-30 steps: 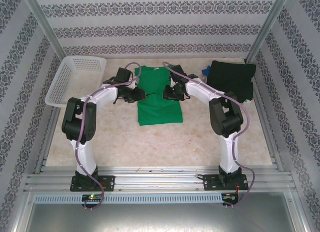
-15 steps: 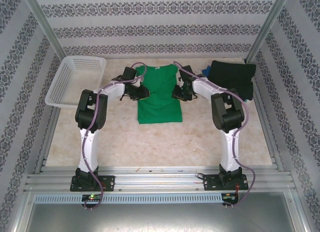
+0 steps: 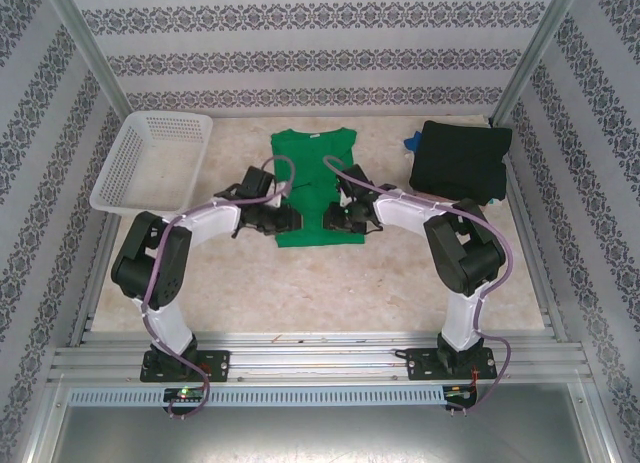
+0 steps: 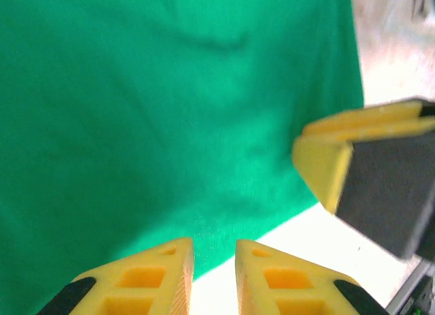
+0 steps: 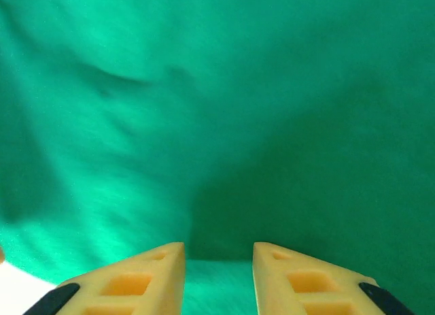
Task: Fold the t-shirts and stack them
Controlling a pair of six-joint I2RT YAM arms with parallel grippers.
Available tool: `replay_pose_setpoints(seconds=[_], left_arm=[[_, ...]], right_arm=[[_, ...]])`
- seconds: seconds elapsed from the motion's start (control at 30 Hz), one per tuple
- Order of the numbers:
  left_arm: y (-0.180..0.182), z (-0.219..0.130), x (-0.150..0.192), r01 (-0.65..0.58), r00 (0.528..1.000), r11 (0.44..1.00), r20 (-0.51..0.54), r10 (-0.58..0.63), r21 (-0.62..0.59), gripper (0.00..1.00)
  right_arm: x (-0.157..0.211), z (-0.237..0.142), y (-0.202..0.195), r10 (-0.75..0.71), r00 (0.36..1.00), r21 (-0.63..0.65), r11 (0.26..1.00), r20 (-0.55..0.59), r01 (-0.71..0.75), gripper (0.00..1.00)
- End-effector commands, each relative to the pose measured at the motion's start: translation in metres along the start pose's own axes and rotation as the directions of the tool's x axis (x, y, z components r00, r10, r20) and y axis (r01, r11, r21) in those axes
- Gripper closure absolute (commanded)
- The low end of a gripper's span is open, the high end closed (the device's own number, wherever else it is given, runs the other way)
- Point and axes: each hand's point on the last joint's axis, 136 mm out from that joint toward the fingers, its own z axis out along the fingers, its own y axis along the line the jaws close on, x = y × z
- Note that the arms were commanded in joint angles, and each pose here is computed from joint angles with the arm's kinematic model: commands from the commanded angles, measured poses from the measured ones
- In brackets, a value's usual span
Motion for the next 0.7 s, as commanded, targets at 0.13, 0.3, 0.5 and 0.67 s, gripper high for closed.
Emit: replay_pose_setpoints(seconds=[0.13,0.3,0.5,0.67], left_arm=[[0.048,0.02,0.058,0.102,0.991,0.993,-0.075,-0.107,-0.063,0.78],[0.062,0.01,0.062,0.134,0.988,0.987,-0.061,-0.139,-0.087,0.79],[0.044,-0.014,0.044,0.101,0.995,0.992,-0.005,-0.102,-0.077,0.78],[0.025,-0.035,0.023,0.068,0.995,0.996,0.081,-0.063,-0.063,0.73]], right_arm=[[0.014,-0.001,-0.035,0.046,0.999,0.067,0.997,0.016,-0.047,0.67],[0.02,-0.014,-0.067,0.094,0.995,0.1,0.99,0.024,-0.096,0.67],[0.014,-0.041,-0.067,0.06,0.996,0.091,0.994,0.063,-0.066,0.63],[0.006,-0.052,-0.047,0.038,0.994,0.037,0.998,0.099,-0.041,0.63]])
